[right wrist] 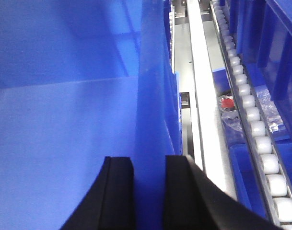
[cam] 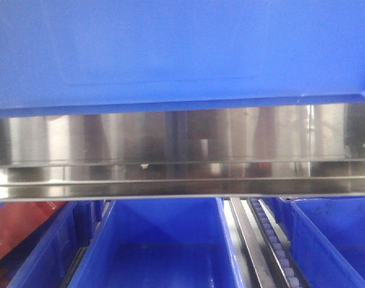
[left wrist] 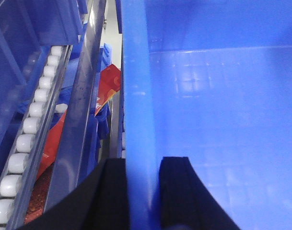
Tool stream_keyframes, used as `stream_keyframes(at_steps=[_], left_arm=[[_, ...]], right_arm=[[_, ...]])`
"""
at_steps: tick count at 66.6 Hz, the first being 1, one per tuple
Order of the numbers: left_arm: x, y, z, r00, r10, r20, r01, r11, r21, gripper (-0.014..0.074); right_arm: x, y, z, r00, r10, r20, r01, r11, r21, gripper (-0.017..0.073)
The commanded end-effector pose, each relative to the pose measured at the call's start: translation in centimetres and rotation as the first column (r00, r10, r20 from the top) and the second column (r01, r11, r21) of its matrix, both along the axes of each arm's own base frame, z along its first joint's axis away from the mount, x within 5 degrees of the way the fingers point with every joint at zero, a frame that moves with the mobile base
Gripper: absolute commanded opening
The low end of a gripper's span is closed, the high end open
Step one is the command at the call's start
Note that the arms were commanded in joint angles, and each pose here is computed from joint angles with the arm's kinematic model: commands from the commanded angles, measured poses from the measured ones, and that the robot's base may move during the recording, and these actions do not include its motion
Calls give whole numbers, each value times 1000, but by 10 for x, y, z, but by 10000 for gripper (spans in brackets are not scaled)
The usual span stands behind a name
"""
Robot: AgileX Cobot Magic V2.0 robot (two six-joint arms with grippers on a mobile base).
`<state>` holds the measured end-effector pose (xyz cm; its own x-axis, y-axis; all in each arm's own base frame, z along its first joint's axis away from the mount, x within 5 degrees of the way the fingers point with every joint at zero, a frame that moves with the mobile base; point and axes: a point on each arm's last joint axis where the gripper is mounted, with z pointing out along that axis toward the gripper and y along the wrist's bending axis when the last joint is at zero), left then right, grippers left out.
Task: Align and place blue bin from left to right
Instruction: 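Bring the held bin over the rack shelf and lower it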
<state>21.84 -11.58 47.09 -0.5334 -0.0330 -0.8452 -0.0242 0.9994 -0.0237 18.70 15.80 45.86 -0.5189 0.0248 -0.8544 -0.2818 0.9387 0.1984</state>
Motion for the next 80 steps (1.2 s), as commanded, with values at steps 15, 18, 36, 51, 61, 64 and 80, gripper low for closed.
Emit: stream_keyframes(at_steps=[15,18,36,51,61,64,80], left_arm=[[-2,2,13,995,-20,93,21,1000,0,-111],[-2,2,13,995,-20,93,21,1000,0,-111],[-2,2,13,995,-20,93,21,1000,0,-111],[-2,2,13,995,-20,93,21,1000,0,-111],[-2,2,13,995,-20,93,21,1000,0,-111],[-2,2,13,995,-20,93,21,1000,0,-111],[-2,2,13,995,-22,94,22,1000,-1,-111]], right_arm=[[-2,-2,15,994,26,107,-30,999,35,-78],[-2,-2,15,994,26,107,-30,999,35,-78],[-2,-2,15,994,26,107,-30,999,35,-78],[-2,-2,15,994,26,107,-30,999,35,-78],[-2,-2,15,994,26,107,-30,999,35,-78],[-2,-2,15,994,26,107,-30,999,35,-78],[-2,-3,14,995,23,102,-26,999,32,-78]])
